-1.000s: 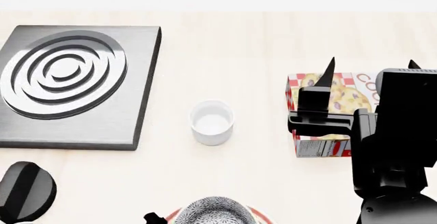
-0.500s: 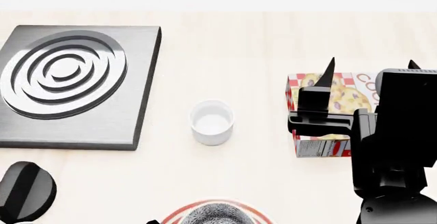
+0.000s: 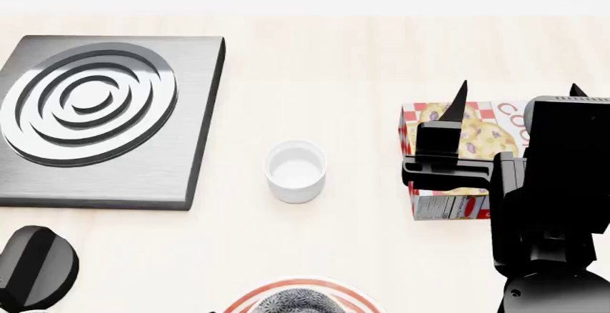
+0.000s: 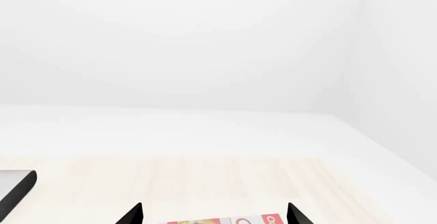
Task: Pick the akita bowl on the stove and place it on the plate.
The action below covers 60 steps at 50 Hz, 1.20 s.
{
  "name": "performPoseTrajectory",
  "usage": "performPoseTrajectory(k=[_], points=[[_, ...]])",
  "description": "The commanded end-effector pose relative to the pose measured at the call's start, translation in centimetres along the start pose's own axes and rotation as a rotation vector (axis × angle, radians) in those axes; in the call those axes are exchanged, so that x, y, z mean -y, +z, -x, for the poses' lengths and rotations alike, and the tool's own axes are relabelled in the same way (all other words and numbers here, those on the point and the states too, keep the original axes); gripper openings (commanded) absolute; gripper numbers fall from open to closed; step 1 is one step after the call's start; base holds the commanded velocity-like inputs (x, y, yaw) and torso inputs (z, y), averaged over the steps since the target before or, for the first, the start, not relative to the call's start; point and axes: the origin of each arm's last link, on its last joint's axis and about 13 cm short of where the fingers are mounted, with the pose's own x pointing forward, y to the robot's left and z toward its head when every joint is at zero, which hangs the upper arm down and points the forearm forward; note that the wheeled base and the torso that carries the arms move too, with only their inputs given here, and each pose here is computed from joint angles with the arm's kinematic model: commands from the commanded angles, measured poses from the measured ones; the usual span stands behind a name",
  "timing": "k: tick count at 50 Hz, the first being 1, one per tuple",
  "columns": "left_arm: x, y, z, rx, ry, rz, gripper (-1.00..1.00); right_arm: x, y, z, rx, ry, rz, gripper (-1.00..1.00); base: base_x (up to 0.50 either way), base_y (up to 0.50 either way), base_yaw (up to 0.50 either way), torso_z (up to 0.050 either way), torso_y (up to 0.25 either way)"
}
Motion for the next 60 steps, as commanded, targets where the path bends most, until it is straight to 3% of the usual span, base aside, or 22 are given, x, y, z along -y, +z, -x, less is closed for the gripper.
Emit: performPoseTrajectory(k=[1, 60], points=[[-0.5, 0.2, -0.2, 0.011, 0.031, -0.001, -1.0, 0.1, 0.0, 0.0, 0.001, -0.006, -0.006, 1.0, 0.0, 0.0, 0.0, 0.0, 0.0], [0.7, -0.4, -1.2, 0.015, 0.037, 0.03, -1.0, 0.1, 0.0, 0.0, 0.001, -0.006, -0.006, 1.0, 0.0, 0.0, 0.0, 0.0, 0.0]])
